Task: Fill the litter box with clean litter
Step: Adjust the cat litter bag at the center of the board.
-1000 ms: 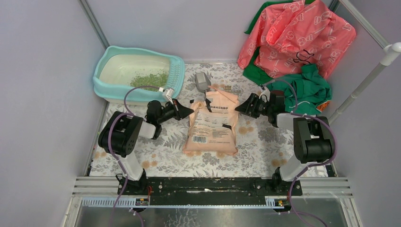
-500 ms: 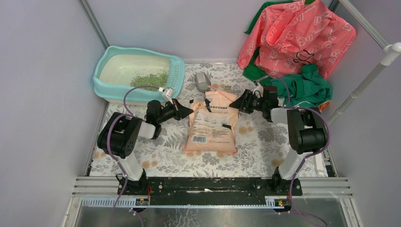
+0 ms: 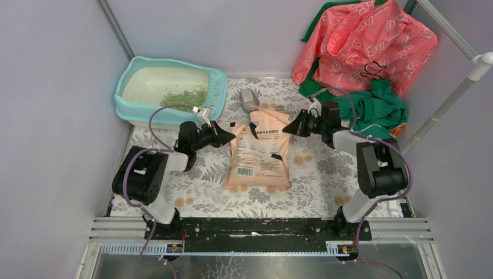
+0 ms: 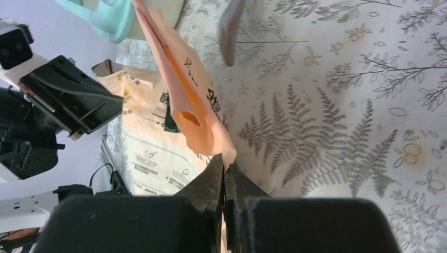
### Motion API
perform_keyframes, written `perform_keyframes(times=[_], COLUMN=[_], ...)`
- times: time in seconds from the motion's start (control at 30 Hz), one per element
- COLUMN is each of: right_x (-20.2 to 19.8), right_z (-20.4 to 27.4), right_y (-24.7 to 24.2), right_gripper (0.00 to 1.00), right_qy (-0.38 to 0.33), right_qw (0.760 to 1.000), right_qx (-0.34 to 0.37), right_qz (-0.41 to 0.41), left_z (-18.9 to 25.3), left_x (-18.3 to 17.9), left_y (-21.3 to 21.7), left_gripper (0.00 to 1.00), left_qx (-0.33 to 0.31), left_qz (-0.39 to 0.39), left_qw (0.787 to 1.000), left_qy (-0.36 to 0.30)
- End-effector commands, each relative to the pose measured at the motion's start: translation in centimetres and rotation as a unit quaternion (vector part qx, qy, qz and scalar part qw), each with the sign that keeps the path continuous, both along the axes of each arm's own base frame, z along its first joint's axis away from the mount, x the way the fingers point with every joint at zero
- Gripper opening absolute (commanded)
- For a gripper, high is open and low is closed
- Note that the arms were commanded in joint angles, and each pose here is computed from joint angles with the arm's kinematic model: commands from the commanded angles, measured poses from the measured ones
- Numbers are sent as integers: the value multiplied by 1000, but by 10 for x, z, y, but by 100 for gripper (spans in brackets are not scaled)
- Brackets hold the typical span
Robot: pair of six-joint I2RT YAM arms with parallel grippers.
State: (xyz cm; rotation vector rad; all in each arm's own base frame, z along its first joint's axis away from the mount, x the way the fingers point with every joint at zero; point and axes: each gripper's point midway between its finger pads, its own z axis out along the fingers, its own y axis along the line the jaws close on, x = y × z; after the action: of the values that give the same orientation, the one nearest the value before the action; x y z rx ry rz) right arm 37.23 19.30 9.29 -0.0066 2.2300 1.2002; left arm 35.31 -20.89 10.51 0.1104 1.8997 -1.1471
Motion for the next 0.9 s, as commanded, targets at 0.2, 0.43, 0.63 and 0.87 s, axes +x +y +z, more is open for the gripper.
perform_keyframes(times=[0.2,0.43,0.63,0.87], right_x=[-26,-46,-70,-97], right_z=[110,148,161,186], right_y=[0,1,-3,-7], right_gripper=[0,0,0,0], right_qy=[-130,-188,-226,-260], right_qw=[991,981,973,964], right_qx=[11,21,23,26], right_qz=[26,45,49,47], left_z=[68,105,111,117], left_x=[-4,-26,-43,-57], left_y=[23,34,45,57], left_gripper=[2,3,3,5], left_qx=[33,35,32,19], left_qz=[46,61,88,122], left_qw=[996,991,988,984], left_qy=[-72,-111,-124,-131])
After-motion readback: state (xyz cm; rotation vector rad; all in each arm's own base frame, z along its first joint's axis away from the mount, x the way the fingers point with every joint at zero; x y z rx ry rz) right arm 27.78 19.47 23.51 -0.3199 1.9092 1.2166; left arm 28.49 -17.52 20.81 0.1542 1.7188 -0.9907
